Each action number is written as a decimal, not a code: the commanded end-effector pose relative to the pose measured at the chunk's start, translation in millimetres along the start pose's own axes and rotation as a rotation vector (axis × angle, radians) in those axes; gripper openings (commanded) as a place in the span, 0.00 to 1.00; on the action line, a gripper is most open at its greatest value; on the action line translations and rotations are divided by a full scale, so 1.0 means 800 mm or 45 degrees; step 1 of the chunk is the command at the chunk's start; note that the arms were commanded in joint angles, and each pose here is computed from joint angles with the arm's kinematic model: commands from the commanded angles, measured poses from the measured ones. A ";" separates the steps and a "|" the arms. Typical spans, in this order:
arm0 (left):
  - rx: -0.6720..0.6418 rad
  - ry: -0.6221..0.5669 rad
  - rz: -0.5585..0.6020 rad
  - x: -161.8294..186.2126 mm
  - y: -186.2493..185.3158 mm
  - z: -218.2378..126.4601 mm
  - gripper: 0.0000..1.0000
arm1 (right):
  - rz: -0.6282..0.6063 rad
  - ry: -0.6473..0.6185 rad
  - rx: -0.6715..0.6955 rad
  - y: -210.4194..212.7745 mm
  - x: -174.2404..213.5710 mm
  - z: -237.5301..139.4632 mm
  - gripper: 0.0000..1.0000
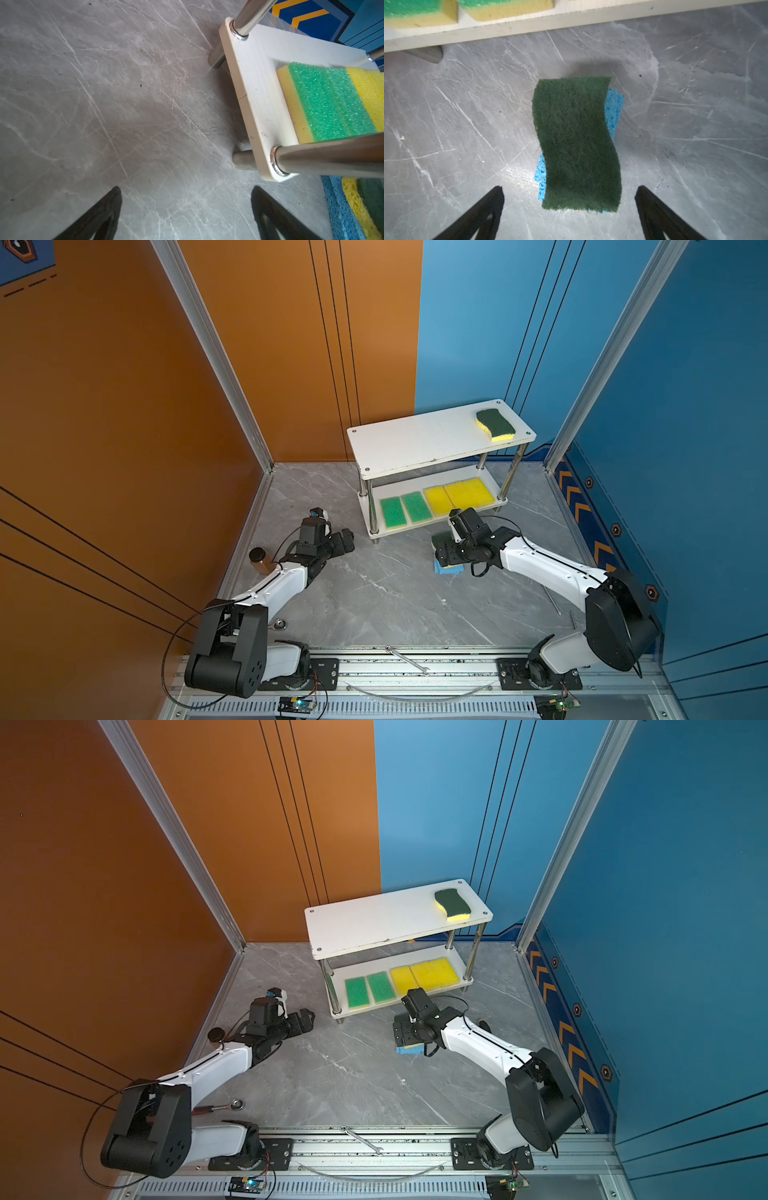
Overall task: Place and organize the cleaning sponges onto the shelf
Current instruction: 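Lower the right gripper onto the stack and grasp the green scouring pad, then lift the green scouring pad and carry it up over the top shelf, then lower the green pad onto the top shelf beside the first sponge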
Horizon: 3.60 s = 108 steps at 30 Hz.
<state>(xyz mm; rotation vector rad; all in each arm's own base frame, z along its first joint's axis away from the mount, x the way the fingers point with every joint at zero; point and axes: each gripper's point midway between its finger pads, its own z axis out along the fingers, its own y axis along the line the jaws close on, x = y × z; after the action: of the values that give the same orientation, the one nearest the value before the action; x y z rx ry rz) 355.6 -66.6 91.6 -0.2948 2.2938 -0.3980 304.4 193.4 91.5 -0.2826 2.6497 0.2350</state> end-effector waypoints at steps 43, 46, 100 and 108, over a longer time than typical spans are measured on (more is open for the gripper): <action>0.540 0.198 -0.003 0.010 -0.098 -0.004 0.98 | -0.095 0.050 0.114 -0.001 -0.001 0.020 0.61; 0.562 0.203 0.001 0.010 -0.102 -0.006 0.98 | -0.097 0.041 0.110 0.000 -0.005 0.012 0.60; 0.635 0.196 -0.001 0.003 -0.114 -0.016 0.98 | -0.194 -0.698 0.050 -0.045 -0.253 -0.307 0.59; 0.644 0.198 -0.005 -0.001 -0.116 -0.014 0.98 | -0.182 -0.789 0.045 -0.061 -0.310 -0.304 0.58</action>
<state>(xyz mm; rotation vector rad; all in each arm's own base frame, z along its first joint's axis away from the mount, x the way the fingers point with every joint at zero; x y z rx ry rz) 349.6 -148.6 122.9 -0.0243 2.2748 -0.9823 419.4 130.9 387.7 -0.2990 2.0995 0.1708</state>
